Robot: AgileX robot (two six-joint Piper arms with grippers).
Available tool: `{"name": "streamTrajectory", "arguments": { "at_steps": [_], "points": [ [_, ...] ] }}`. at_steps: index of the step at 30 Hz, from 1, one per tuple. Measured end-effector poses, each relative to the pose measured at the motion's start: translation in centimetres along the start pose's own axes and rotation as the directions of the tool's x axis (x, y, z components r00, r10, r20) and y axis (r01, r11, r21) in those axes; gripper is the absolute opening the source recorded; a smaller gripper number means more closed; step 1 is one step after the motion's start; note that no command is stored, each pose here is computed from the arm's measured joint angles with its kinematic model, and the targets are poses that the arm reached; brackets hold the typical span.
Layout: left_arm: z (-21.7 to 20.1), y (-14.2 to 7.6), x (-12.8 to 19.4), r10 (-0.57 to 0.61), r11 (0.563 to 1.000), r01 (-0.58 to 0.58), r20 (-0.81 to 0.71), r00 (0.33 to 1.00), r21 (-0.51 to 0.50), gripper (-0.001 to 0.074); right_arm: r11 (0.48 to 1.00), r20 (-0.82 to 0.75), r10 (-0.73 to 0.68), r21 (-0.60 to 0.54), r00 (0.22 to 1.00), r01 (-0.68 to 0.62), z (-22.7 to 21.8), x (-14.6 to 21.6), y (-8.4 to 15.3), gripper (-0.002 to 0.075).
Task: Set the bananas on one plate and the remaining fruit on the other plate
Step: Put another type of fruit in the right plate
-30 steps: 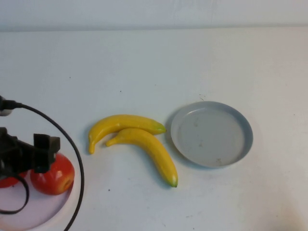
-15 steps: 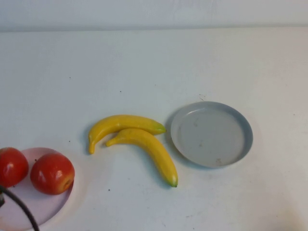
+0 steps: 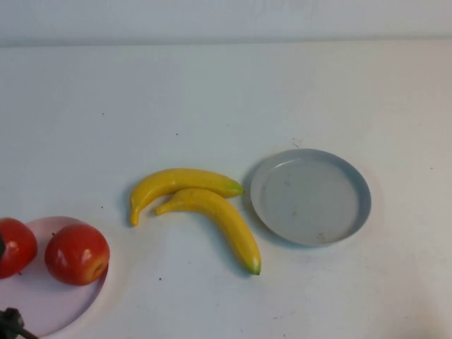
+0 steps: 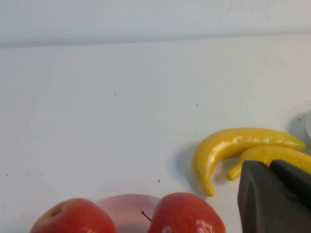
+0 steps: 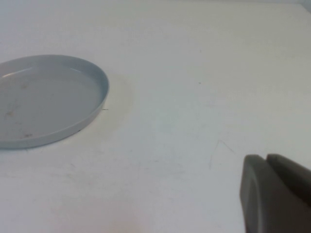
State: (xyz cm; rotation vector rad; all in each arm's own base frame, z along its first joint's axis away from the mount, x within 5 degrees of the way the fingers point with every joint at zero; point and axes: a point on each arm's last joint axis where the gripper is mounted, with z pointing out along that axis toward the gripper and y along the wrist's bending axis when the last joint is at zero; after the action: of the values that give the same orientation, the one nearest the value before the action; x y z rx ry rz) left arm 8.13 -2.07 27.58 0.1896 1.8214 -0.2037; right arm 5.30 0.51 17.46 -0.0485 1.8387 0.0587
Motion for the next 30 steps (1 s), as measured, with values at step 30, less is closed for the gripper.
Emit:
{"name": "streamTrajectory", "arguments": {
  "at_steps": [30],
  "points": [
    [-0.5,1.3,9.5,0.018,0.987,-0.001,0.108,0.994,-0.161,0.0002,1.000,0.000,0.000,0.000,1.000,0.000,0.0,0.0,0.0,-0.0017]
  ]
}}
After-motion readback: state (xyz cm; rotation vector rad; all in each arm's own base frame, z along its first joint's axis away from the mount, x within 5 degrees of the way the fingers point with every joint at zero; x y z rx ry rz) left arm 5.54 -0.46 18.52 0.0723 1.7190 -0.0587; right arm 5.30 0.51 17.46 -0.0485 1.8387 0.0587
